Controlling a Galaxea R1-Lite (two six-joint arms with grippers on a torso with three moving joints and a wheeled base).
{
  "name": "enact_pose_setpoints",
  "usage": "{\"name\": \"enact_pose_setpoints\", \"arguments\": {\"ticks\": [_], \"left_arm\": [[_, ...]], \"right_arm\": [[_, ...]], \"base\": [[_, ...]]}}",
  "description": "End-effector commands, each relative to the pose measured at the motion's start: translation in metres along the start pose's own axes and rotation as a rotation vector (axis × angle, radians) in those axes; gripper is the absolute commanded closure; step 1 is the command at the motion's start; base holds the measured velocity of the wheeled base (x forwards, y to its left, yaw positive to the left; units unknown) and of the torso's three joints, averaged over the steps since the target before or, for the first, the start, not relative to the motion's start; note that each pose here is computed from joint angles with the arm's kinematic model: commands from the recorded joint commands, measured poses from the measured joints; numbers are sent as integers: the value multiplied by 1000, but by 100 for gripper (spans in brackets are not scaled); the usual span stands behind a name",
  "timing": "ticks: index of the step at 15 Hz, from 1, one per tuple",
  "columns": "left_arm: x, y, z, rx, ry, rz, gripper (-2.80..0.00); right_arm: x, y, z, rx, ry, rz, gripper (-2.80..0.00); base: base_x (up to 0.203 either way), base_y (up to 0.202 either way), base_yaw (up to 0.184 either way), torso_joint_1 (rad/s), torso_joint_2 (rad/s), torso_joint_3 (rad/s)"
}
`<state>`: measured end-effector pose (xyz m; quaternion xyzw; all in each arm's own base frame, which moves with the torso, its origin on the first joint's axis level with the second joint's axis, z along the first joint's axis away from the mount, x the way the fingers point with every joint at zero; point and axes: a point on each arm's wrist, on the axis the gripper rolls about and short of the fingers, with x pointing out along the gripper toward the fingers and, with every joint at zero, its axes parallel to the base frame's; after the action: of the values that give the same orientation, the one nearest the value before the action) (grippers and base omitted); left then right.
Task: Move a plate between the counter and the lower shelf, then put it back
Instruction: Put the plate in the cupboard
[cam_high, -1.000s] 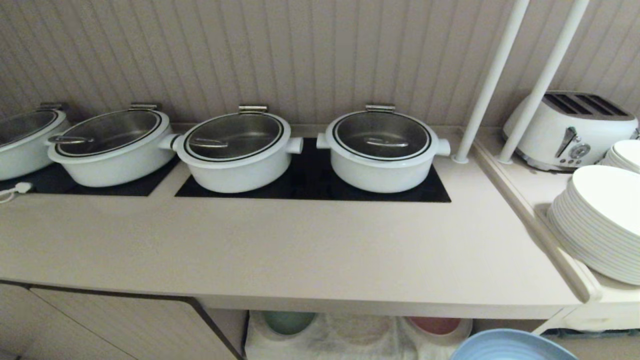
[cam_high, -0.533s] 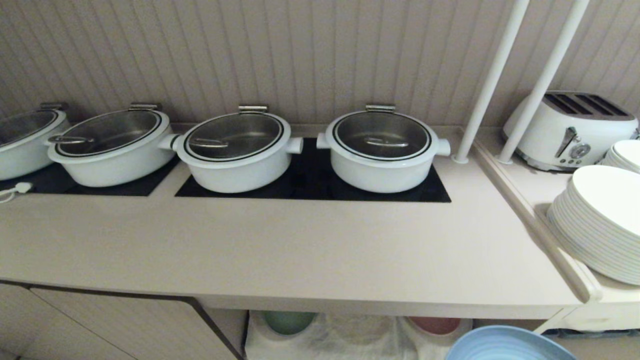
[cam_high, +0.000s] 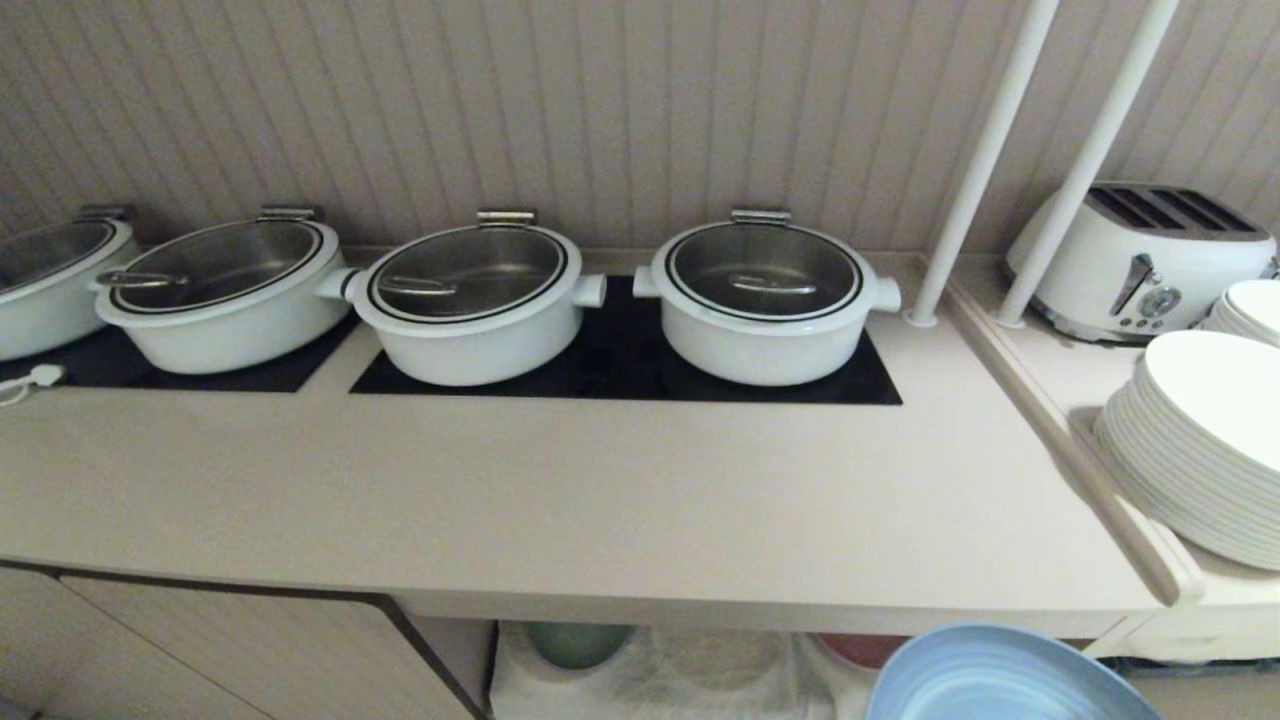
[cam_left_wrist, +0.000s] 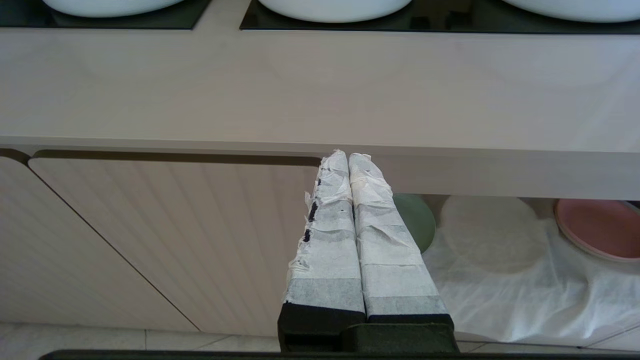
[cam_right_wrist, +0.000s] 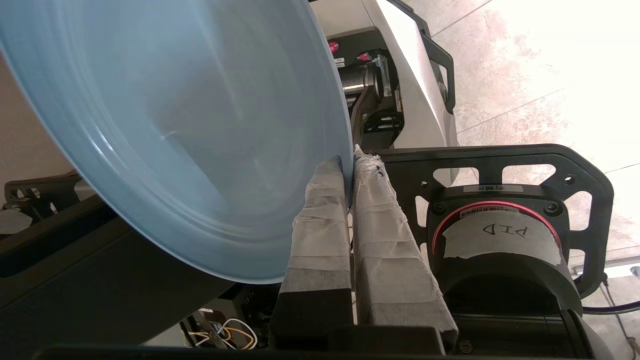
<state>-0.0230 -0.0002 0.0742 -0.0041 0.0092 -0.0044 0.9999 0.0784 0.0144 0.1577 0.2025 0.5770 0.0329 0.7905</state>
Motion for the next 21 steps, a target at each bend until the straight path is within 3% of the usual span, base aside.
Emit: {"name": "enact_pose_setpoints", "arguments": {"ticks": [1, 21], "left_arm": [[0, 0, 0, -1, 0, 0, 0], [0, 0, 0, -1, 0, 0, 0]], "right_arm": [[0, 0, 1, 1, 2, 1, 0], [-5, 1, -1, -10, -21, 14, 0]], "base": [[0, 0, 0, 0, 0, 0], [0, 0, 0, 0, 0, 0]]}}
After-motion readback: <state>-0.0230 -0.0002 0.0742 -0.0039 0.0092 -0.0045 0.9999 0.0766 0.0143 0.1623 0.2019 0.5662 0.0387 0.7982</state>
